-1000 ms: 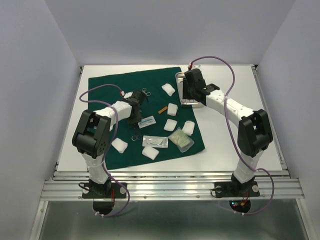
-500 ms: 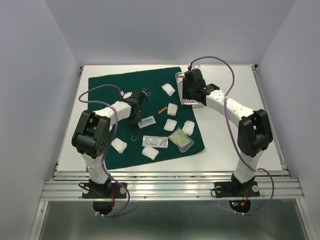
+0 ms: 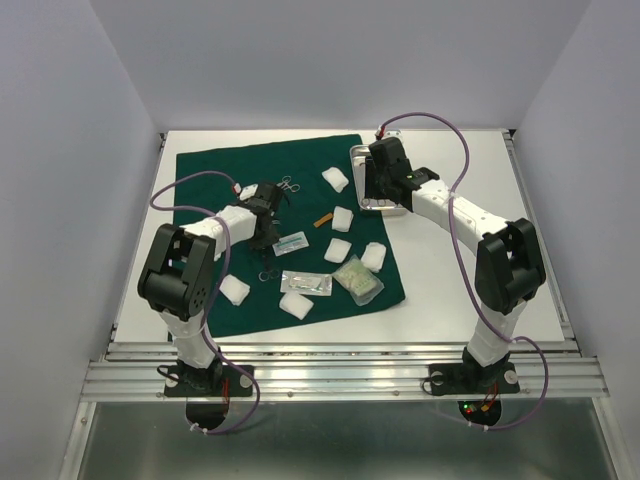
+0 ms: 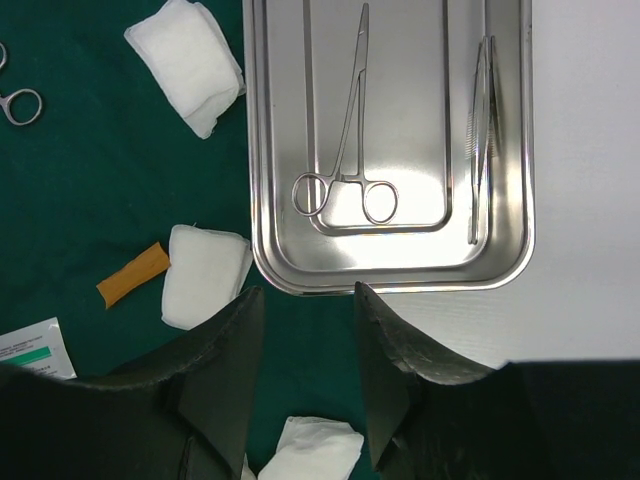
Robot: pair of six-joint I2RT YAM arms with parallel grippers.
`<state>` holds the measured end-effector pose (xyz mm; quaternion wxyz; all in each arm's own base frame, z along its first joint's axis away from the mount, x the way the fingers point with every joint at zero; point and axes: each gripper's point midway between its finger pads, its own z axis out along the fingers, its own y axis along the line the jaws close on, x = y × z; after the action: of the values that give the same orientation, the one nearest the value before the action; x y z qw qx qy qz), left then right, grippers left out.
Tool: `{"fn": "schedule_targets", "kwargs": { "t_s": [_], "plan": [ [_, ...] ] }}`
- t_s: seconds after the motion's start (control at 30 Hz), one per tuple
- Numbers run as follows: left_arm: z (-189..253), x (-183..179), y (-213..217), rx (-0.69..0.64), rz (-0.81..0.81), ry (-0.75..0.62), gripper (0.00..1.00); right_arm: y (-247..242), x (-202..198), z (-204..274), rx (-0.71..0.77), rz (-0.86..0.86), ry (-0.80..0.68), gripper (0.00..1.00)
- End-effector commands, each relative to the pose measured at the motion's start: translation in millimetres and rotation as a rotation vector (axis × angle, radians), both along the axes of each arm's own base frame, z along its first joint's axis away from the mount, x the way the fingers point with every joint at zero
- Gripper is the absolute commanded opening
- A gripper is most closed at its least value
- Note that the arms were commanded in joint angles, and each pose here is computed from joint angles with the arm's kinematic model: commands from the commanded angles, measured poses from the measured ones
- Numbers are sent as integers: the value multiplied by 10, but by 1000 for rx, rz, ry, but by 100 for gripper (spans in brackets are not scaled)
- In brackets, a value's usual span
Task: Prepare the surgical pack
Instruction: Pick up the medical item from the surgical kit.
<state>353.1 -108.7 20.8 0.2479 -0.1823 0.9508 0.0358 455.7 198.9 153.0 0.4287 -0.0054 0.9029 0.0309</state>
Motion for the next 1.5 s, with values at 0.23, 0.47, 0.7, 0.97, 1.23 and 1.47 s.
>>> {"fn": "schedule_targets", "kwargs": {
  "t_s": [0.23, 0.47, 0.7, 0.97, 1.23, 1.47],
  "plan": [
    [158, -58, 178, 30, 38, -45, 40, -8, -27, 280, 41, -9, -56, 46],
    [68, -63, 193, 44, 37, -15, 37, -16, -36, 283, 41, -11, -56, 47],
    [-14, -62, 166, 41, 24, 7, 37, -21, -48, 285, 43, -12, -57, 47],
    [68, -70, 190, 47, 35, -1, 22, -36, -68, 286, 41, -12, -58, 47],
    [522, 4, 240, 57, 49, -84, 18, -34, -73, 271, 44, -13, -57, 47],
    [747, 29, 234, 46, 48, -124, 18, 6, -99, 277, 49, -3, -61, 47]
  ]
}}
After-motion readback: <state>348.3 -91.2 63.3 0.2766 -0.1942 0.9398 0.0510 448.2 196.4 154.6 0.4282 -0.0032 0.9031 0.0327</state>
